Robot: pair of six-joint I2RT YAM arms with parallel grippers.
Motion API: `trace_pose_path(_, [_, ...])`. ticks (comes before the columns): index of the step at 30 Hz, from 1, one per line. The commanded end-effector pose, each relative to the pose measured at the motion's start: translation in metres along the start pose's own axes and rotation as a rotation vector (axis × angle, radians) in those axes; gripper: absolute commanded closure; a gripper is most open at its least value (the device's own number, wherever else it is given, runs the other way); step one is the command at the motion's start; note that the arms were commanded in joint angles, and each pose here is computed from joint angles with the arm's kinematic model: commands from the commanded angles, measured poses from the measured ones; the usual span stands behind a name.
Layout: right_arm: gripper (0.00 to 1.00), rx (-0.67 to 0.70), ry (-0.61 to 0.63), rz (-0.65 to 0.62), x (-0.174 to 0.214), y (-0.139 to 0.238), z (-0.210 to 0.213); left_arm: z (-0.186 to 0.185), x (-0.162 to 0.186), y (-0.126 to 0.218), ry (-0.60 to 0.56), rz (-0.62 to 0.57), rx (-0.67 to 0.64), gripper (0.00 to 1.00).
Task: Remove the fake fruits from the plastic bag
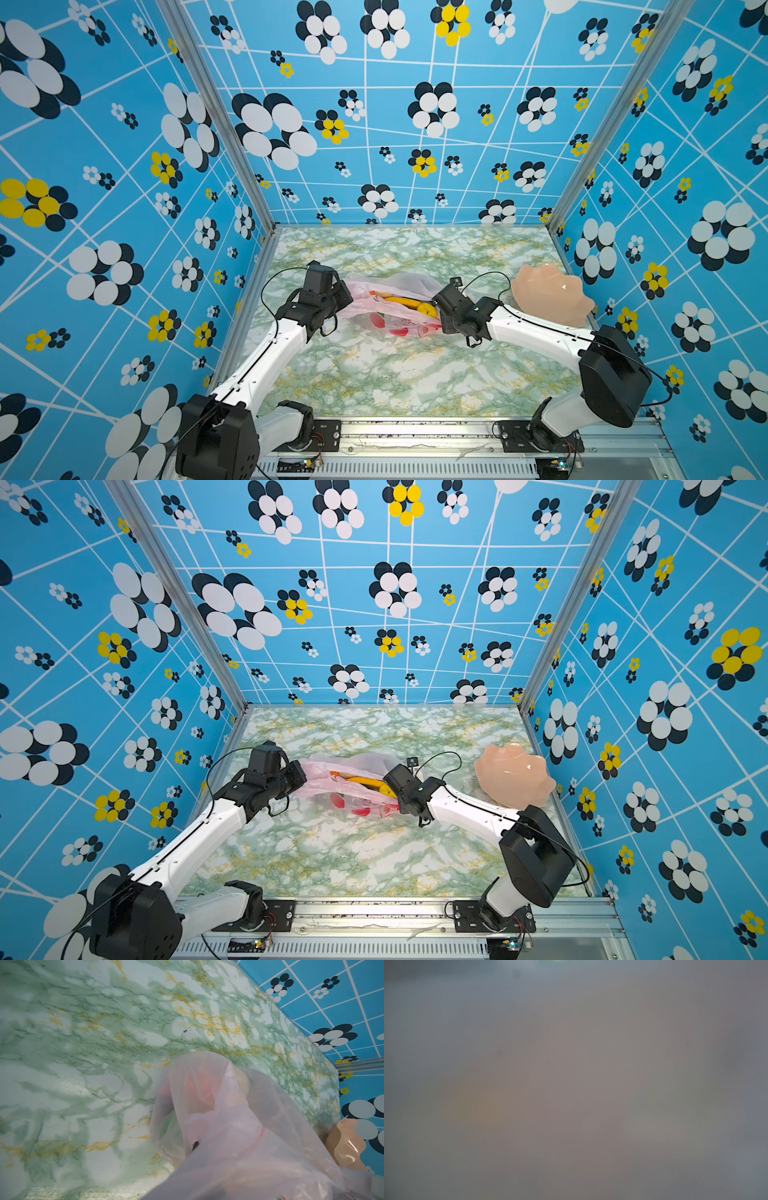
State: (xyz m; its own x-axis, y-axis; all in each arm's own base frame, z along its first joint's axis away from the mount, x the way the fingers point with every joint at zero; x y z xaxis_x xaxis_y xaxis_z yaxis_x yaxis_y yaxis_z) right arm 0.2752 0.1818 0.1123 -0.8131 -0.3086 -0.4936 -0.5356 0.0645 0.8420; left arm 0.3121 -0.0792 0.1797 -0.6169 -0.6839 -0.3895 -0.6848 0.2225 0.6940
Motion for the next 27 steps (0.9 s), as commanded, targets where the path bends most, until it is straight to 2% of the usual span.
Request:
trace_pose_path(1, [0.34, -0.153, -0.095, -0.059, -0.013, -0.011, 0.01, 0.018, -0.007, -0.019, 0.012, 0.018, -0.016, 1.0])
trace_pose_path(5, [0.34, -0.159, -0.081, -0.064, -0.018, -0.009, 0.006, 0.017, -0.019, -0.032, -0.008, 0.036, -0.025, 1.0])
trace_pose_path(9, [0.2, -0.125, -0.036, -0.119, -0.028, 0.013, -0.002, -0.016, -0.013, -0.028, -0.114, 0.047, -0.01, 1.0])
trace_pose_path(10, [0.17, -0.113, -0.026, -0.134, -0.031, 0.018, -0.003, -0.022, -0.01, -0.026, -0.133, 0.043, -0.012, 0.96])
trace_pose_path(12, [0.11, -0.093, -0.001, -0.145, -0.038, 0.02, -0.004, -0.027, -0.004, -0.023, -0.152, 0.037, -0.029, 0.75])
trace_pose_path(14, [0.08, -0.061, 0.032, -0.134, -0.045, 0.017, -0.004, -0.026, 0.0, -0.021, -0.162, 0.037, -0.067, 0.61])
trace_pose_path(18, [0.03, -0.013, 0.092, -0.128, -0.063, 0.011, 0.0, -0.022, 0.011, -0.013, -0.196, 0.028, -0.129, 0.4])
trace_pose_path(22, [0.01, -0.001, 0.146, -0.124, -0.074, 0.007, 0.007, -0.023, 0.022, -0.008, -0.219, 0.04, -0.147, 0.27])
trace_pose_path(25, [0.01, 0.017, 0.154, -0.12, -0.078, 0.0, 0.008, -0.022, 0.032, -0.016, -0.24, 0.076, -0.169, 0.22])
trace_pose_path(27, [0.04, 0.035, 0.149, -0.117, -0.083, -0.005, 0.008, -0.018, 0.039, -0.025, -0.253, 0.106, -0.208, 0.2])
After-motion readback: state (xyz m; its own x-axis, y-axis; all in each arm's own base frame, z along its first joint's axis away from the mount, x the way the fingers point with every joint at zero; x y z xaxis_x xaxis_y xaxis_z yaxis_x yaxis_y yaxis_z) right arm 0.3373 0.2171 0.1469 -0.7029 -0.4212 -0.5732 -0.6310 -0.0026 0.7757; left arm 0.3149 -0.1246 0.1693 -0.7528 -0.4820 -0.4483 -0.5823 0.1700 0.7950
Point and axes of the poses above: each gripper's point midway between its finger pads, its own y axis back along the fingers, its own z axis along the line the jaws close on, x = y × z, the point moved 4 cm from there along y, back along the fingers, and after that the axes turned 11 degrees about y, right-handed, at the moved point
